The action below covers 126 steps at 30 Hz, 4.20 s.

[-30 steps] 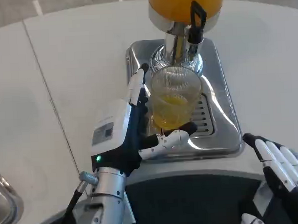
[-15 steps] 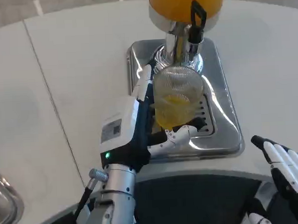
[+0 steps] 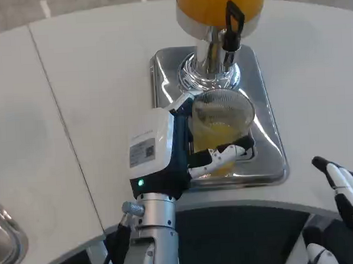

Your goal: Grasp the cup under the faucet to collect the drink, then remove the cup.

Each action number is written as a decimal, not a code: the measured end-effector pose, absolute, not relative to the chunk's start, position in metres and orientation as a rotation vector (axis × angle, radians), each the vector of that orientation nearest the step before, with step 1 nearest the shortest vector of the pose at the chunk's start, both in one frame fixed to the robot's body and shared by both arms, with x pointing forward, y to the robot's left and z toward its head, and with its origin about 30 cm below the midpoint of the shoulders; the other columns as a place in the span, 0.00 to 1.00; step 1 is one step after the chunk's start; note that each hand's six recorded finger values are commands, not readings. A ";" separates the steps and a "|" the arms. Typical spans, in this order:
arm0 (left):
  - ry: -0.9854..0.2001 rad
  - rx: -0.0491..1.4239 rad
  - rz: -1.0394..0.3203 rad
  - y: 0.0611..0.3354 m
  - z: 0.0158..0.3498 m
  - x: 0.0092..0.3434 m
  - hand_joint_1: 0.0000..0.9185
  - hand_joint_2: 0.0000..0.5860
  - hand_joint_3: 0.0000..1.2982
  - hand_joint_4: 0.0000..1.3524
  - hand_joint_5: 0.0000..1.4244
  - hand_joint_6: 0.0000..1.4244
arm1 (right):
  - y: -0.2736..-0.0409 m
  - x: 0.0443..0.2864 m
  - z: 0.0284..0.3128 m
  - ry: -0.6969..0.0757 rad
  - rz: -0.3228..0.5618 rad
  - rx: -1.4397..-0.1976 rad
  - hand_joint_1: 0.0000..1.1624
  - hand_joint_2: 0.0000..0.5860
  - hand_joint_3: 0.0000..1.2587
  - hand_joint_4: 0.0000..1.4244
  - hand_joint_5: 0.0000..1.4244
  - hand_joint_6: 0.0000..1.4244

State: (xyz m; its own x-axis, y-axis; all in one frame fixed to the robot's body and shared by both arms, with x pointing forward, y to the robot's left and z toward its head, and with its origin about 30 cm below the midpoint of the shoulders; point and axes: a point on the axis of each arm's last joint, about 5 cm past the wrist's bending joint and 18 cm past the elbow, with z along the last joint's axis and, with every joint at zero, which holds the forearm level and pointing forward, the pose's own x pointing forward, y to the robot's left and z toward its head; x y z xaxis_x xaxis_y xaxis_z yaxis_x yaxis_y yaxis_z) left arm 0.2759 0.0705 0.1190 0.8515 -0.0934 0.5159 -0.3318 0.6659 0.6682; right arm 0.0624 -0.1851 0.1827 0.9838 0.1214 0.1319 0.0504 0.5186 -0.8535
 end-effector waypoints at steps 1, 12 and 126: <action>-0.553 0.841 0.146 0.070 0.119 0.276 0.58 0.16 0.69 0.81 0.95 1.00 | -0.186 0.062 0.183 -0.180 0.043 -1.027 0.10 0.92 0.00 0.00 0.00 0.00; -0.549 0.827 0.163 0.074 0.118 0.277 0.58 0.11 0.76 0.85 0.99 1.00 | -0.185 0.067 0.186 -0.177 0.049 -1.022 0.09 0.92 0.00 0.00 0.00 0.00; -0.665 0.822 -0.128 0.194 0.155 0.151 0.60 0.02 0.79 0.92 1.00 1.00 | -0.219 0.069 0.178 -0.589 0.261 -1.336 0.03 0.99 0.00 0.00 0.00 0.00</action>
